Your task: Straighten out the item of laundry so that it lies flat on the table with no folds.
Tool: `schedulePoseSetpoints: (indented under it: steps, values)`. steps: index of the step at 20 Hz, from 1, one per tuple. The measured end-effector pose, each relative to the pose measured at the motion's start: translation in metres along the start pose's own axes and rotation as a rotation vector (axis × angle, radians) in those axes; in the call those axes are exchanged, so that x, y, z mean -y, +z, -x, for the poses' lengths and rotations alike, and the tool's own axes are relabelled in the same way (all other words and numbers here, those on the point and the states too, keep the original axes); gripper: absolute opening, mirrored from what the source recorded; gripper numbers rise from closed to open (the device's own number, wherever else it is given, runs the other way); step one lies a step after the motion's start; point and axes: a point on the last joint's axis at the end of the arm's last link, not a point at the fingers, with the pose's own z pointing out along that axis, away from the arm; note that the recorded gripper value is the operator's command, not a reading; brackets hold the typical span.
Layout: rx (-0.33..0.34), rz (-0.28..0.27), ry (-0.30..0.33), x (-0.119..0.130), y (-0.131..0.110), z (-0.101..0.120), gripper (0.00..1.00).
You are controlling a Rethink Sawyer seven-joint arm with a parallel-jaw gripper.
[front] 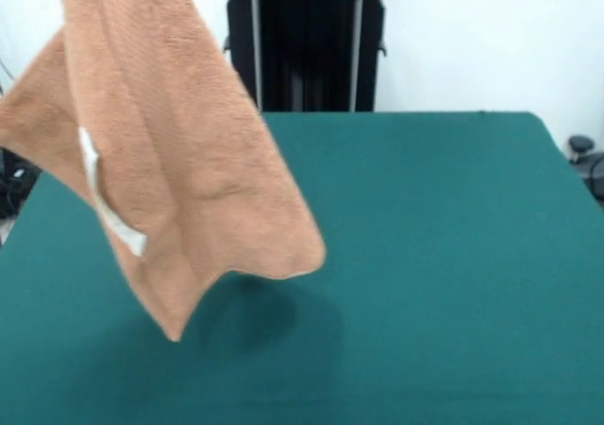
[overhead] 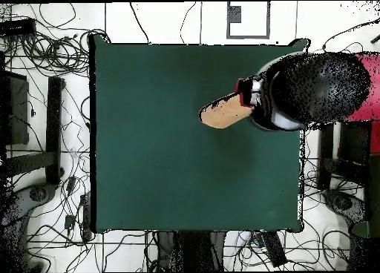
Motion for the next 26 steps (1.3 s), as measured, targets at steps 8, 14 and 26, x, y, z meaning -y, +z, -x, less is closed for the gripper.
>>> schedulePoseSetpoints:
  steps: [8, 14, 26]
  values:
    - [0.05, 0.006, -0.048, -0.035, 0.014, 0.001, 0.0]
    - [0.068, 0.001, -0.057, -0.043, 0.025, -0.001, 0.0]
    - [0.06, -0.027, -0.042, -0.036, 0.034, -0.005, 0.0]
